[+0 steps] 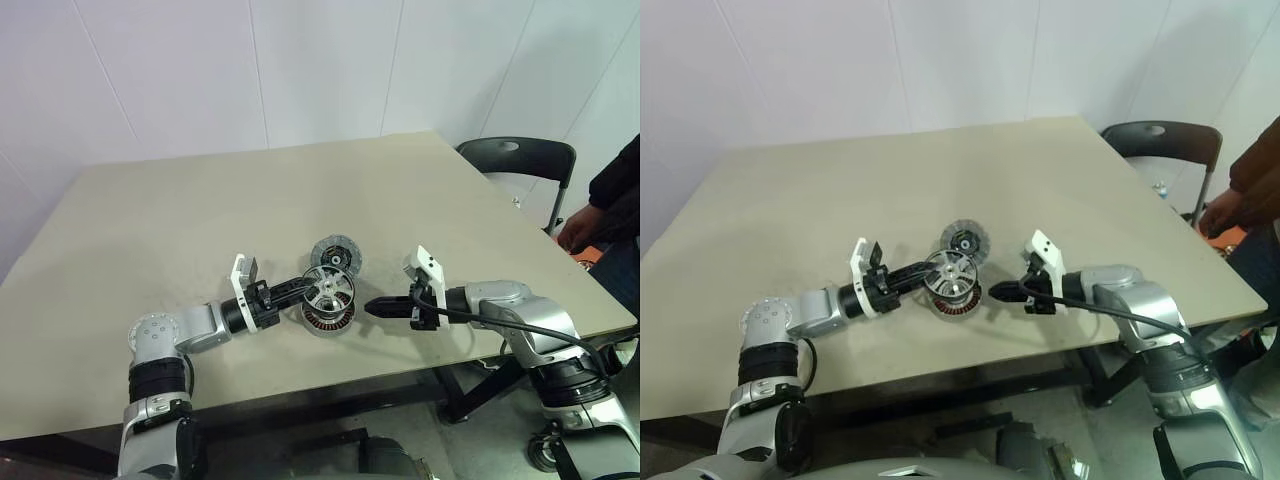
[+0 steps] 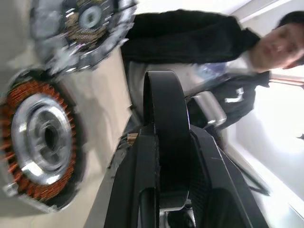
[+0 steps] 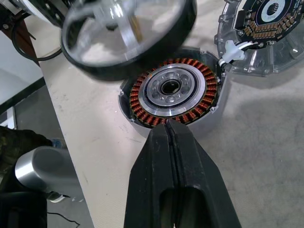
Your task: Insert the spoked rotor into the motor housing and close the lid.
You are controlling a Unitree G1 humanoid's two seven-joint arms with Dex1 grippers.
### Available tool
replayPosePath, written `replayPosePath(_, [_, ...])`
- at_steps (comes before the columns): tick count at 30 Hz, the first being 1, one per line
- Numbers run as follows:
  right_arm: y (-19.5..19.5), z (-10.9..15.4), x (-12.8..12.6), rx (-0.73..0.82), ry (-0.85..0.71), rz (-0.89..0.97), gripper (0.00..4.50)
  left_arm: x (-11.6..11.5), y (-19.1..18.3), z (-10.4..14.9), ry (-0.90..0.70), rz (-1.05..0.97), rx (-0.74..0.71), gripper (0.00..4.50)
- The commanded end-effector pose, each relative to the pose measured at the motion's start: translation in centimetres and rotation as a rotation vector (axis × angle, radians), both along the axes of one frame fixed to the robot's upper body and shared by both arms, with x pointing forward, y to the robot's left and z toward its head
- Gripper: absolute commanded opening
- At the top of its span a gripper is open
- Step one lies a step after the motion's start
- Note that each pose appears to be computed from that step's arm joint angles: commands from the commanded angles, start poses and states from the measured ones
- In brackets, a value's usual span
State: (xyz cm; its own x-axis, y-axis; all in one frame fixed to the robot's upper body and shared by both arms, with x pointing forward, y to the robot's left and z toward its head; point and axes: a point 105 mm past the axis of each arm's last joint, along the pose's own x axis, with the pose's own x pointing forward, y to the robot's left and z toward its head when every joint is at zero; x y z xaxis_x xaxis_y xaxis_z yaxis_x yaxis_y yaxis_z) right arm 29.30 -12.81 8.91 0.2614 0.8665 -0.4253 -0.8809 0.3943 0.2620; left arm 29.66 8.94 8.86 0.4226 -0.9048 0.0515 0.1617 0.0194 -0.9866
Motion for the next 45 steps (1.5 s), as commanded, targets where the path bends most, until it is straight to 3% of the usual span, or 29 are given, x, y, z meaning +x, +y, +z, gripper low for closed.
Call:
replayPosePath(1, [0.8,1.2,-0.2,0.023,-0.048,0.026,0.00,0.5,-0.1,0.4,-0.015,0.000,-0.001,0.57])
replayPosePath(10, [0.7,1.0,-0.1,0.009,-0.052,0.005,0.00,1.4,-0.1,-1.0,0.013,0.023,0.030,0.57])
replayPosePath(36, [0.3,-0.2,0.2,-0.042,-0.043,-0.032,0.00,0.7,-0.4,-3.4,0.041,-0.020,0.039,0.57])
replayPosePath(44, [0.2,-0.6,0.5,-0.059,-0.046,-0.052,0.00,1.0,0.2,-4.4,0.039,0.003,0.110,2.98])
replayPosePath(45, [0.2,-0.6,0.6,-0.058,-0.046,-0.051,0.00,1.0,0.3,-4.5,0.039,0.004,0.115,2.98])
